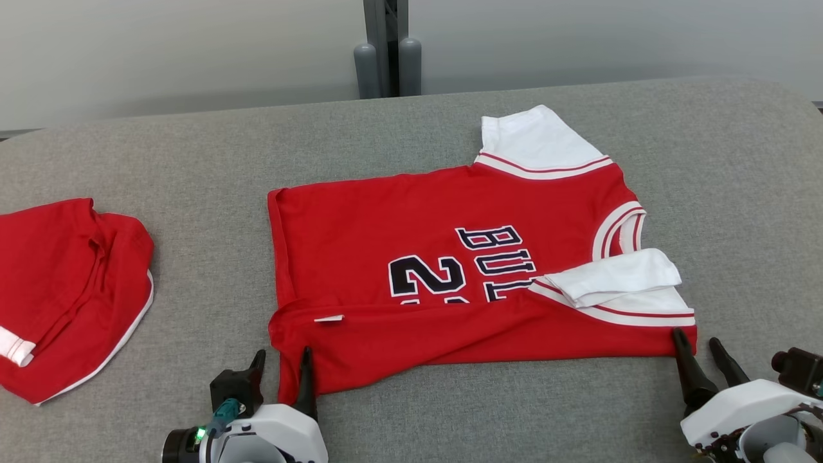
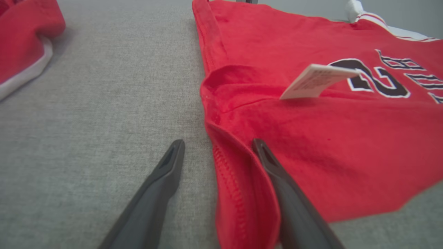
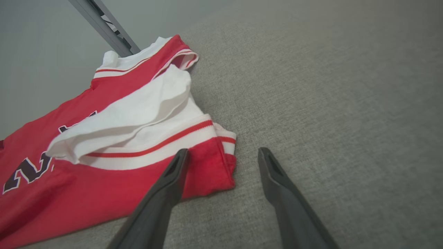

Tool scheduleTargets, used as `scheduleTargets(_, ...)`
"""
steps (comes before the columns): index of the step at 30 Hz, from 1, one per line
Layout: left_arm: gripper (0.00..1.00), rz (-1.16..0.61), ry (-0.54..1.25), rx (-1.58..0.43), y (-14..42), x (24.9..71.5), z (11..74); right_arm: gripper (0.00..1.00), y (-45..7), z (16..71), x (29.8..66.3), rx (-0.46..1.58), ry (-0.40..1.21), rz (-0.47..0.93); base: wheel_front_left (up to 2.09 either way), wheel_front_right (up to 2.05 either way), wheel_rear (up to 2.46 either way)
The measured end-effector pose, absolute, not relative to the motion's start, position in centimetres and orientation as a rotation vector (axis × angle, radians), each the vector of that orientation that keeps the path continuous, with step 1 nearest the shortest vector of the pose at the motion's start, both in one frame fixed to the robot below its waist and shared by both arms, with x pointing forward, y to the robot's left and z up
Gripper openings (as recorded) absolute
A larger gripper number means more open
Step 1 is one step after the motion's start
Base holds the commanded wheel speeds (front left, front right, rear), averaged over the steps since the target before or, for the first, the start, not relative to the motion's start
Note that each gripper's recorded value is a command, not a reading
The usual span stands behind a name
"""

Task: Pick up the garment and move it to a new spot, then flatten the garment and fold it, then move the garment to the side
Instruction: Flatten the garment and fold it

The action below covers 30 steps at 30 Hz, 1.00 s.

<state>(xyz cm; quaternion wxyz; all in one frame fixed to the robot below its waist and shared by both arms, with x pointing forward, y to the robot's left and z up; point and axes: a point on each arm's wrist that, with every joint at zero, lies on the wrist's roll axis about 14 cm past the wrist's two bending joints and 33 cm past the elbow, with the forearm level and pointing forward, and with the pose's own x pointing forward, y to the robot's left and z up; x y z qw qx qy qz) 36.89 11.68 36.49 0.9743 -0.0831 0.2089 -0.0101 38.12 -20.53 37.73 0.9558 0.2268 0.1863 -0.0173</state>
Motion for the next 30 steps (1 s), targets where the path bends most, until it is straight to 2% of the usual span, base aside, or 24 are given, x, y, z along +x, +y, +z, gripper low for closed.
scheduleTargets(11,1.00,-0.043,0.457,-0.153,11.0,37.4,35.5,1.00,-19.0,36.9,39.0,0.479,0.428,0.011,0.00,0.00,0.00)
scheduleTargets(12,0.79,-0.050,0.460,-0.158,10.8,37.5,35.5,1.00,-19.0,36.8,39.0,0.479,0.431,0.012,0.00,0.00,0.00)
scheduleTargets(13,0.43,-0.052,0.460,-0.159,10.8,37.5,35.5,0.48,-19.0,36.8,39.1,0.479,0.433,0.015,0.00,0.00,0.00)
scheduleTargets(14,0.18,-0.056,0.459,-0.158,10.7,37.6,35.5,0.23,-18.9,36.8,39.1,0.477,0.435,0.020,0.00,0.00,0.00)
scheduleTargets(15,0.00,-0.058,0.460,-0.159,10.7,37.6,35.5,0.00,-18.9,36.8,39.2,0.474,0.436,0.025,0.00,0.00,0.00)
scheduleTargets(30,0.00,-0.075,0.387,-0.182,10.5,38.2,37.9,0.00,-19.0,38.4,39.3,0.442,0.406,0.069,0.00,0.00,0.00)
